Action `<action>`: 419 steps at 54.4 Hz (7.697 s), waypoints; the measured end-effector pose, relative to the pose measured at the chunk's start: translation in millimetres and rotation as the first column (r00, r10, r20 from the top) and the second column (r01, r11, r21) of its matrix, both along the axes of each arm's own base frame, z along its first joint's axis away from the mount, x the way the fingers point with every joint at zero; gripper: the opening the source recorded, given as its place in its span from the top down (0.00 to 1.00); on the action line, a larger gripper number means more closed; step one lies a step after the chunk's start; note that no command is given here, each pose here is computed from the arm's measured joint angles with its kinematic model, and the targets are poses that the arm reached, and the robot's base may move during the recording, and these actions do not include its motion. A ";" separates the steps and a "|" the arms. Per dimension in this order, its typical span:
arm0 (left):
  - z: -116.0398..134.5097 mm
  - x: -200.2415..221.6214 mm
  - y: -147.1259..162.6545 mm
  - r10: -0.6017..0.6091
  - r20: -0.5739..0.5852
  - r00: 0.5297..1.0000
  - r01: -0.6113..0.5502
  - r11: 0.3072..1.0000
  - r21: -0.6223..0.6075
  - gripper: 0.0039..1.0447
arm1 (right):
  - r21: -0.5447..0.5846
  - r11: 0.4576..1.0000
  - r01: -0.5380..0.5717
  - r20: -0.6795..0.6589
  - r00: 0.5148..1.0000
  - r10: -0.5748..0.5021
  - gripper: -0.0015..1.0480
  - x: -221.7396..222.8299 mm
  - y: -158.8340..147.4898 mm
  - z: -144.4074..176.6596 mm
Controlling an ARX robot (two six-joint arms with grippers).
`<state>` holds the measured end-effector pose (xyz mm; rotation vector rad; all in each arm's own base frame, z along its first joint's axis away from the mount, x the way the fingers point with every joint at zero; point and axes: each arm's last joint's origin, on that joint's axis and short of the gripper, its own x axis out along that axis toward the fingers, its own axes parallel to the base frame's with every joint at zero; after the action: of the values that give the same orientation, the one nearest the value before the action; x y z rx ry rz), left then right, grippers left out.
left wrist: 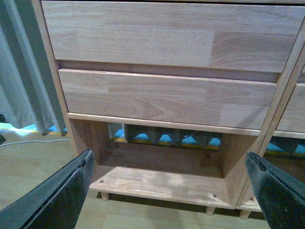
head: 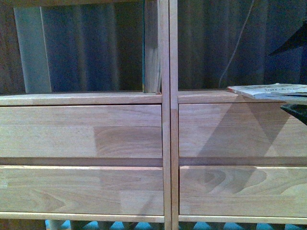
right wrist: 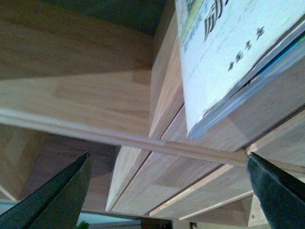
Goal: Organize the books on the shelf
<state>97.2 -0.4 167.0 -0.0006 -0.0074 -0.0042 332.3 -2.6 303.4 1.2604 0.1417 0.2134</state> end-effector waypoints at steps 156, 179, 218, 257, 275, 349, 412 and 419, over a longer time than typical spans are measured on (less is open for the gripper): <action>220.6 244.0 -59.6 -0.673 0.135 0.727 0.639 0.590 -0.494 0.07 | -0.119 0.960 -0.255 0.506 0.816 0.280 0.93 -51.0 -8.6 76.0; 230.6 249.1 -117.7 -0.794 0.245 0.557 0.759 0.366 -0.539 0.07 | -0.064 0.933 -0.355 0.561 0.760 0.328 0.93 -60.3 2.2 63.7; 247.8 248.3 -145.8 -0.839 0.346 0.419 0.812 0.176 -0.557 0.07 | -0.121 0.840 -0.528 0.613 0.626 0.482 0.93 -111.4 50.7 55.6; 247.1 230.8 -156.5 -0.878 0.392 0.277 0.866 0.051 -0.498 0.55 | -0.231 0.816 -0.531 0.627 0.560 0.542 0.92 -109.5 53.3 46.6; 248.5 225.4 -141.2 -0.860 0.429 0.275 0.869 0.031 -0.493 0.84 | -0.291 0.784 -0.548 0.583 0.548 0.600 0.46 -108.7 51.1 36.0; 250.4 399.5 -80.7 -0.353 0.412 0.840 0.257 0.928 0.271 0.84 | -0.864 0.456 0.213 0.416 0.813 0.408 0.07 -216.8 -46.3 -3.4; 221.3 448.6 -121.3 -0.363 0.379 0.851 0.282 0.925 0.253 0.18 | -0.864 0.455 0.215 0.416 0.813 0.407 0.07 -216.9 -46.5 -3.4; 218.8 437.4 -119.0 -0.363 0.377 0.852 0.284 0.926 0.250 0.06 | -0.864 0.455 0.215 0.416 0.813 0.407 0.07 -216.9 -46.5 -3.4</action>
<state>534.6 -119.4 385.8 0.1874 -0.4388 -0.3477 115.4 -49.1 300.0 0.0415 -0.2031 0.5463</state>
